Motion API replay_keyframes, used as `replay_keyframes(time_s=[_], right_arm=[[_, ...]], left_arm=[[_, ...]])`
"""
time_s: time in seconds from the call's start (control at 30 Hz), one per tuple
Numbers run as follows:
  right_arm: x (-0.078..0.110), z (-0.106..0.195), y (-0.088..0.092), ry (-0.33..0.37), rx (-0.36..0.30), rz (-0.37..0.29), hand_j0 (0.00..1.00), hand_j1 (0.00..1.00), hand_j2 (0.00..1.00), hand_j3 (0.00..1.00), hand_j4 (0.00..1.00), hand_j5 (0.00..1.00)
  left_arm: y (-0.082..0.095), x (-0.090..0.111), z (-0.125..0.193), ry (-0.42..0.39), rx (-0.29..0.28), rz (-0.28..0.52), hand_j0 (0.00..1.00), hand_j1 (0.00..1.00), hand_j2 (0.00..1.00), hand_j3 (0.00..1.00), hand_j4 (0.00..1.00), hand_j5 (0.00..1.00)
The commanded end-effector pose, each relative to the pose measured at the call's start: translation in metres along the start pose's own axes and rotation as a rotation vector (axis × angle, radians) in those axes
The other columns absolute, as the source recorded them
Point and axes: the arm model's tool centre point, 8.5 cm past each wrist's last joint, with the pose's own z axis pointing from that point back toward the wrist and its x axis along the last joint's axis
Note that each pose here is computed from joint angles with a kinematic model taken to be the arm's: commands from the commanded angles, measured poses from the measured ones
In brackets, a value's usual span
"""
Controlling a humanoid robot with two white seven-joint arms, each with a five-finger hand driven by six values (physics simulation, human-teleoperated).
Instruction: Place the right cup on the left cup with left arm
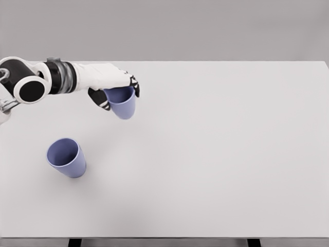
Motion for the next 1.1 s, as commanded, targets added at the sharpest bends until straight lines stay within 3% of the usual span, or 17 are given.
replay_keyframes(time_s=[0.0,0.23,0.43,0.67,1.07], right_arm=[[0.0,0.0,0.0,0.0,0.0,0.0,1.0,1.0,1.0,1.0,1.0,1.0],[0.0,0.0,0.0,0.0,0.0,0.0,1.0,1.0,1.0,1.0,1.0,1.0],[0.0,0.0,0.0,0.0,0.0,0.0,1.0,1.0,1.0,1.0,1.0,1.0],[0.0,0.0,0.0,0.0,0.0,0.001,1.0,1.0,1.0,1.0,1.0,1.0],[0.0,0.0,0.0,0.0,0.0,0.0,1.0,1.0,1.0,1.0,1.0,1.0]], left_arm=[[0.001,-0.003,0.007,-0.009,0.006,-0.007,0.65,0.65,0.65,0.65,0.65,0.65],[0.003,-0.013,0.031,-0.031,0.024,0.031,0.65,0.65,0.65,0.65,0.65,0.65],[0.0,-0.019,0.049,-0.076,0.032,0.016,0.65,0.65,0.65,0.65,0.65,0.65],[-0.004,-0.028,0.067,-0.098,0.034,0.076,0.65,0.65,0.65,0.65,0.65,0.65],[-0.008,-0.039,0.093,-0.097,0.046,0.115,0.65,0.65,0.65,0.65,0.65,0.65]])
